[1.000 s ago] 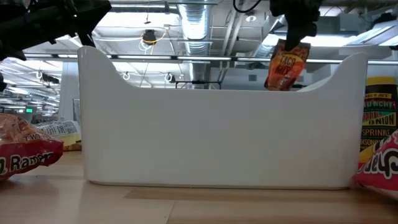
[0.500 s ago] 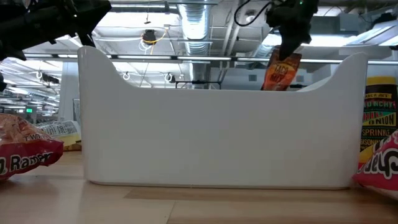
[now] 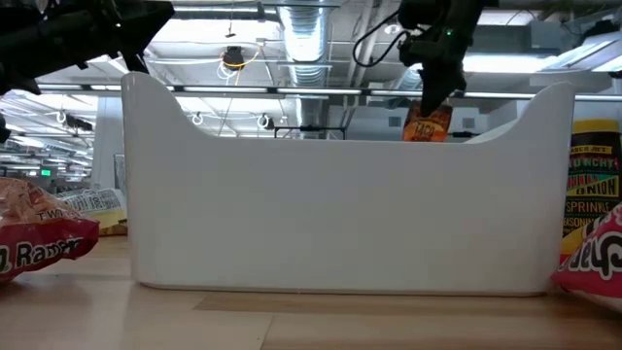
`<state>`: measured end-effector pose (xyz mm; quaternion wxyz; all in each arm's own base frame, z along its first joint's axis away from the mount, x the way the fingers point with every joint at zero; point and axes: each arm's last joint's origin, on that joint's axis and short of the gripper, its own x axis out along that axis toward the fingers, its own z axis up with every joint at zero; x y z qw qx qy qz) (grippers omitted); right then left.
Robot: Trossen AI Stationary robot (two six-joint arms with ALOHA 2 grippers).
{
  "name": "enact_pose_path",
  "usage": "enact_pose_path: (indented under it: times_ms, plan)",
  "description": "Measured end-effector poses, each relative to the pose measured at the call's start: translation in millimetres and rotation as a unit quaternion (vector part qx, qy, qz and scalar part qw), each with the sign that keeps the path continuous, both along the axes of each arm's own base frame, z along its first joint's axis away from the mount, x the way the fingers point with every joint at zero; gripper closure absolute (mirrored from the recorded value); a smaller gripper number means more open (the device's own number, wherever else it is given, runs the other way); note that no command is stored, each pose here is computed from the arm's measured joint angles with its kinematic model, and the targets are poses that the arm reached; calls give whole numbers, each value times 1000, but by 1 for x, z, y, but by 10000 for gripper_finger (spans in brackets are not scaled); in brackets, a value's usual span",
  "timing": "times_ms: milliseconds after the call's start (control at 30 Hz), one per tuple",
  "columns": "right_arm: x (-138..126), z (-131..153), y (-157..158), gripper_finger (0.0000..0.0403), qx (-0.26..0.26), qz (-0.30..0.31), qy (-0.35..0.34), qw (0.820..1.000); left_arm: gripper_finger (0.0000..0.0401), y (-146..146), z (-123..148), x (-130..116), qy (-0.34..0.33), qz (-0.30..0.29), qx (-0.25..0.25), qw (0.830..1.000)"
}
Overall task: Pick & Place Food Item
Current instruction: Put the orange seasoning into the right transparent bin
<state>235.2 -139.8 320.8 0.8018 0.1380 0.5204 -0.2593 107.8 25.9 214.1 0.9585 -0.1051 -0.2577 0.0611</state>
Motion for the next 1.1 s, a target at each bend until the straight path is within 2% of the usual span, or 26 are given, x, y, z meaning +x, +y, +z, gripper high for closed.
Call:
enact_pose_path:
  times_ms: [467, 833, 1100]
  plan:
    - [21, -34, -26, 403, 8, 17, 46, 999, 380, 0, 0, 0, 0, 0, 0, 1000]
    - [36, -56, -35, 403, -2, 81, 78, 994, 380, 0, 0, 0, 0, 0, 0, 1000]
    - [42, -56, -40, 403, -39, 133, 69, 988, 380, 0, 0, 0, 0, 0, 0, 1000]
